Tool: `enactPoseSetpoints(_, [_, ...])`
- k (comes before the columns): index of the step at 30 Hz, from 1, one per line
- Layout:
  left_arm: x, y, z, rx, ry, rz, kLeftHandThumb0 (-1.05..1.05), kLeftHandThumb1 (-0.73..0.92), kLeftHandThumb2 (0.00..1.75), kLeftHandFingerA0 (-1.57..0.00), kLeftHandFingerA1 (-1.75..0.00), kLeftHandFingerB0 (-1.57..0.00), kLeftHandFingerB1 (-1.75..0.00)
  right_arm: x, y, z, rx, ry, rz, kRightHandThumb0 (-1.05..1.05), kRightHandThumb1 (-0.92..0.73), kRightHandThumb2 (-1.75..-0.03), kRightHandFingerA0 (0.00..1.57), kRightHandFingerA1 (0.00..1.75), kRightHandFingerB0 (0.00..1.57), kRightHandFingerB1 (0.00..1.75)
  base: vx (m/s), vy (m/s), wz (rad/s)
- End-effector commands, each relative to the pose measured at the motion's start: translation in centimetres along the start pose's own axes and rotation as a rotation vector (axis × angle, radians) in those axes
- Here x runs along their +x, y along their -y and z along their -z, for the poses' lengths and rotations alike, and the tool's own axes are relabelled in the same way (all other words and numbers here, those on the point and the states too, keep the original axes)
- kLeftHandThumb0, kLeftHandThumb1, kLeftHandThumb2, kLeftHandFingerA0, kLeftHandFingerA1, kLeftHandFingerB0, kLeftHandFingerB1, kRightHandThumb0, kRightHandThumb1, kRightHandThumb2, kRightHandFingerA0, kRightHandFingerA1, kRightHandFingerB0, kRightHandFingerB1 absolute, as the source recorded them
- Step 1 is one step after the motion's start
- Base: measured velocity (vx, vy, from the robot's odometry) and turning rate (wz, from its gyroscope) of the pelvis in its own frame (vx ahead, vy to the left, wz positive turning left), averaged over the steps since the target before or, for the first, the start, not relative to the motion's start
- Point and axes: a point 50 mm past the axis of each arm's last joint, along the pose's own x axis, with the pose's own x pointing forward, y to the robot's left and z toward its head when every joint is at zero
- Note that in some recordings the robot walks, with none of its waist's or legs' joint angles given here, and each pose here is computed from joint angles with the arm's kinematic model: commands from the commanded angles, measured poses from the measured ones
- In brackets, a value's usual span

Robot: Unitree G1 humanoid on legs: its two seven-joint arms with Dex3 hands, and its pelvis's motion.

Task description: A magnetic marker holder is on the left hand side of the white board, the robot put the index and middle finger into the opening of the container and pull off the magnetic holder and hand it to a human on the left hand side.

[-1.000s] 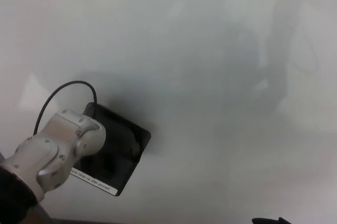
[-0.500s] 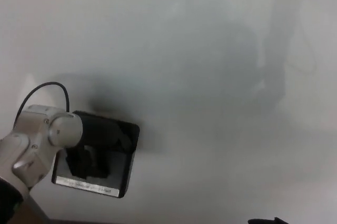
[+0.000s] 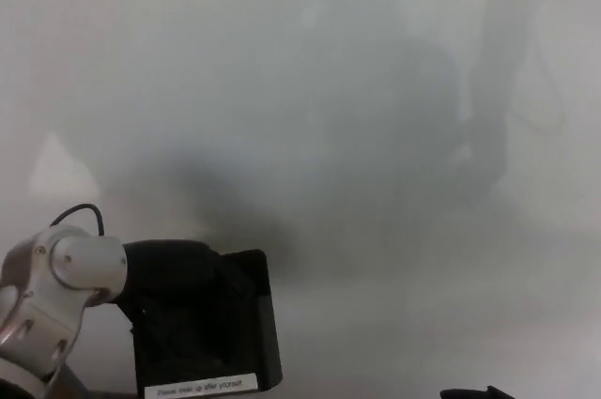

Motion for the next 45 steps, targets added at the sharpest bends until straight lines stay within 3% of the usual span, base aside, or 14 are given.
enactPoseSetpoints(1, [-2.3,6.5,0.7,-1.038,0.827,0.367,-0.21,0.73,0.61,-0.95,-1.48,-0.93,-1.02,-0.6,0.5,0.6,-0.022,-0.025,0.011,-0.49,-0.67,-0.60,0.81,0.53,0.66,0.48,0.00,0.000,0.00])
enactPoseSetpoints(2, [-2.2,6.9,0.9,-1.065,0.914,0.393,-0.28,0.58,0.59,-0.86,-1.38,-0.87,-0.77,-0.6,0.5,0.6,-0.025,-0.026,0.009,-0.48,-0.67,-0.60,0.81,0.53,0.66,0.48,0.00,0.000,0.00])
enactPoseSetpoints(5, [-1.8,7.8,1.8,-1.129,1.075,0.440,-0.36,0.42,0.80,-0.97,-1.11,-0.87,-0.72,-0.6,0.3,0.7,-0.029,-0.031,0.002,-0.48,-0.67,-0.60,0.82,0.53,0.66,0.47,0.00,0.000,0.00])
enactPoseSetpoints(6, [-1.8,8.1,1.9,-1.145,1.101,0.443,-0.29,0.52,0.56,-0.98,-1.10,-0.93,-0.55,-0.6,0.3,0.7,-0.032,-0.031,0.000,-0.47,-0.67,-0.60,0.82,0.53,0.66,0.47,0.00,0.000,0.00])
enactPoseSetpoints(22, [-6.7,7.6,1.5,-1.174,1.537,0.247,-0.39,0.69,0.61,-1.05,-0.96,-0.86,-0.68,-0.5,0.1,0.8,-0.039,-0.052,-0.004,-0.47,-0.66,-0.60,0.81,0.53,0.66,0.47,0.00,0.000,0.00])
enactPoseSetpoints(26, [-8.2,7.0,1.4,-1.114,1.616,0.247,-0.45,0.49,0.57,-1.03,-0.76,-0.89,-0.48,0.0,0.1,0.5,-0.044,-0.040,-0.002,-0.51,-0.63,-0.61,0.81,0.55,0.63,0.47,0.00,0.000,0.00])
enactPoseSetpoints(30, [-8.9,7.0,1.3,-1.051,1.676,0.267,-0.48,0.48,0.55,-1.00,-0.72,-0.57,-0.41,0.1,0.1,0.4,-0.036,-0.035,0.002,-0.46,-0.66,-0.60,0.83,0.54,0.67,0.48,0.00,0.000,0.00])
enactPoseSetpoints(31, [-9.1,7.0,1.2,-1.034,1.683,0.249,-0.50,0.33,0.77,-0.83,-0.71,-0.40,-0.54,0.2,0.1,0.4,-0.037,-0.034,0.002,-0.46,-0.66,-0.60,0.83,0.54,0.68,0.48,0.00,0.000,0.00])
enactPoseSetpoints(33, [-9.3,7.2,1.3,-1.036,1.683,0.221,-0.48,0.43,0.53,-0.89,-0.65,-0.44,-0.42,0.4,0.1,0.2,-0.048,-0.027,0.001,-0.46,-0.67,-0.60,0.82,0.54,0.67,0.48,0.00,0.000,0.00])
enactPoseSetpoints(36, [-9.3,7.1,1.4,-1.032,1.703,0.228,-0.55,0.47,0.55,-0.91,-0.65,-0.50,-0.40,0.6,0.1,0.1,-0.055,-0.024,0.005,-0.46,-0.66,-0.60,0.82,0.54,0.68,0.48,0.00,0.000,0.00])
enactPoseSetpoints(37, [-9.3,7.2,1.3,-1.031,1.710,0.233,-0.60,0.40,0.83,-0.82,-0.73,-0.41,-0.54,0.5,0.1,0.1,-0.059,-0.024,0.003,-0.46,-0.66,-0.60,0.83,0.54,0.68,0.49,0.00,0.000,0.00])
enactPoseSetpoints(39, [-9.4,7.3,1.3,-1.032,1.715,0.239,-0.60,0.40,0.83,-0.82,-0.73,-0.41,-0.54,0.5,0.0,0.2,-0.064,-0.025,0.001,-0.46,-0.66,-0.60,0.83,0.54,0.68,0.49,0.00,0.000,0.00])
enactPoseSetpoints(40, [-9.5,7.5,1.3,-1.034,1.726,0.228,-0.66,0.53,0.57,-0.90,-0.65,-0.46,-0.42,0.4,0.0,0.2,-0.062,-0.023,0.001,-0.43,-0.65,-0.59,0.84,0.55,0.69,0.49,0.00,0.000,0.00])
enactPoseSetpoints(45, [-9.5,6.8,1.1,-0.989,1.796,0.224,-0.75,0.62,0.59,-0.78,-0.56,-0.37,-0.40,1.0,0.0,-0.1,-0.078,-0.028,-0.004,-0.45,-0.66,-0.60,0.82,0.54,0.67,0.48,0.00,0.000,0.00])
